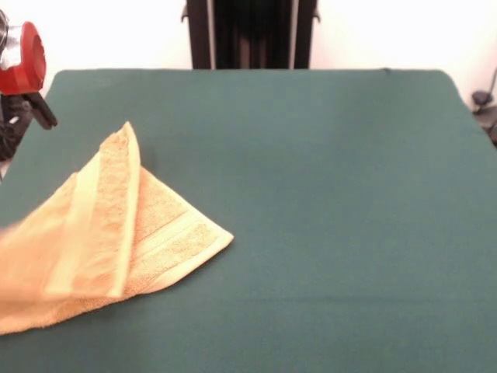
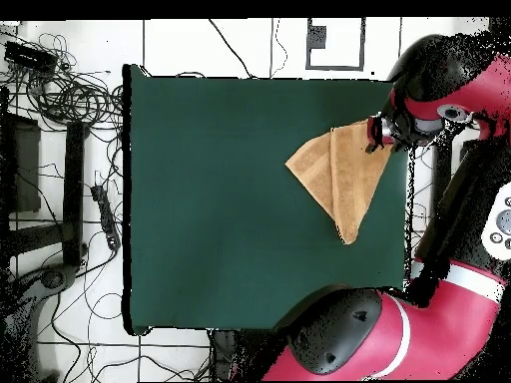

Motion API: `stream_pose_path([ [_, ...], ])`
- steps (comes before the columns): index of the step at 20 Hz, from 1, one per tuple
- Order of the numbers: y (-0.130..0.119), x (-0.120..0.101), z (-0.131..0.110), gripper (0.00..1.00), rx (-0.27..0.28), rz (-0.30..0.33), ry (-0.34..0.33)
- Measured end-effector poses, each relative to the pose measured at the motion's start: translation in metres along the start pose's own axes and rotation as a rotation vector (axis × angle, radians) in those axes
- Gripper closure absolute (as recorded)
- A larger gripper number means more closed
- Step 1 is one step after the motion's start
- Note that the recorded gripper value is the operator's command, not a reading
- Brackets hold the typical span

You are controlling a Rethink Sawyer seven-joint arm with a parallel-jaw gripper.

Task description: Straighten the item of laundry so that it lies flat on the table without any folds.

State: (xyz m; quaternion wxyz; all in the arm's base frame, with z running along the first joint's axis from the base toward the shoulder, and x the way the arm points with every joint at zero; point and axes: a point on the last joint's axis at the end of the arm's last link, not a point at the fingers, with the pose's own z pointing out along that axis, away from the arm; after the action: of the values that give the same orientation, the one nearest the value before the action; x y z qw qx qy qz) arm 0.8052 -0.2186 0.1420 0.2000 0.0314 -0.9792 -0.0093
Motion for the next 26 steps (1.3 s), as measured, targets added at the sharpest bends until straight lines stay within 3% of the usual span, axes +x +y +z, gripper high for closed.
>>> stream_pose_path([
  [19, 0.005, -0.002, 0.0, 0.0, 0.001, -0.006, 0.0],
  [26, 0.02, -0.005, -0.002, 0.0, -0.035, -0.03, -0.005],
])
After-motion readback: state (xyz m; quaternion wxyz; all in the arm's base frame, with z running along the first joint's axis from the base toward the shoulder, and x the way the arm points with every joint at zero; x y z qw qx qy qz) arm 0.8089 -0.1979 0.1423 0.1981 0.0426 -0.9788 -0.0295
